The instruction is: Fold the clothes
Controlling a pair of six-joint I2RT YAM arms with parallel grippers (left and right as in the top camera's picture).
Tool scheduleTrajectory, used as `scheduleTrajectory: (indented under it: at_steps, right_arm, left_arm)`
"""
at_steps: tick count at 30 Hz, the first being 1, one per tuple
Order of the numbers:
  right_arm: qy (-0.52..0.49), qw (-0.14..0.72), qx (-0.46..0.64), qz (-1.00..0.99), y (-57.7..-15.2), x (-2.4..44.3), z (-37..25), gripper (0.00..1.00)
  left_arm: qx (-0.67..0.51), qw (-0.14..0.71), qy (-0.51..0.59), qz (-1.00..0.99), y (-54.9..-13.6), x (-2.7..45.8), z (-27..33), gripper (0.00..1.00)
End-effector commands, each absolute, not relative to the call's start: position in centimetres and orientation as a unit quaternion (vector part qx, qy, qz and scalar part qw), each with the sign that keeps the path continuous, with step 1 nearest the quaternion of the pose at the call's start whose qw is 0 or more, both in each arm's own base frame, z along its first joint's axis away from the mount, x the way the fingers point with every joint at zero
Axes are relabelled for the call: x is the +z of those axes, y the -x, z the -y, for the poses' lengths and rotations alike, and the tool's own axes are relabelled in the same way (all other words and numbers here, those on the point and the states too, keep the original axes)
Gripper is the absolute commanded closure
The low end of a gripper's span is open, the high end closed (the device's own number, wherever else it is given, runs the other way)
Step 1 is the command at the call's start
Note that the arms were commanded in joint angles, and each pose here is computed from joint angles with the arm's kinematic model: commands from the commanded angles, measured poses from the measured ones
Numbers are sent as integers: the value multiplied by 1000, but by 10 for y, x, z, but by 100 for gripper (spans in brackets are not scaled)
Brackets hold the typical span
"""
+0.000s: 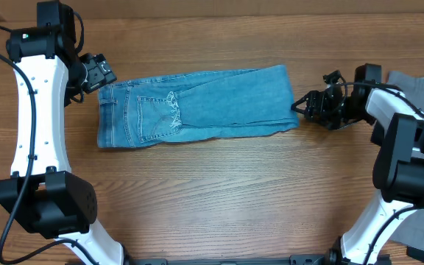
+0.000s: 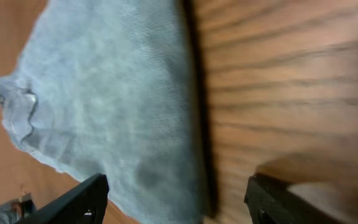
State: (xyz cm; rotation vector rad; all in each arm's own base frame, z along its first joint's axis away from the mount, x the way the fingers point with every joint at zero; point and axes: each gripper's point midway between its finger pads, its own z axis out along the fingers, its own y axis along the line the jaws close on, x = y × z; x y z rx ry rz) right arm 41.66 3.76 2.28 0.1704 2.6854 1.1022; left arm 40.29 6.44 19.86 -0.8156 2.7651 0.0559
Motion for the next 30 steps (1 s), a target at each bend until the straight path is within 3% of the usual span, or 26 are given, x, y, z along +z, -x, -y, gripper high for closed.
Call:
scheduleTrajectory:
  at_steps: [1, 11, 18, 30]
  right_arm:
    - [-65, 117, 392, -910, -414, 22, -50, 25]
    - [-51, 125, 398, -907, -419, 20, -75, 27]
    - [-60, 130, 405, -903, -428, 20, -98, 39]
    - [-57, 137, 402, -903, -425, 12, -99, 39]
  left_arm:
    - [19, 128, 281, -951, -403, 198, -66, 0]
    - [19, 128, 281, -951, -403, 198, -66, 0]
    - [19, 128, 281, -951, -403, 198, -67, 0]
    - [19, 128, 280, -951, -403, 198, -66, 0]
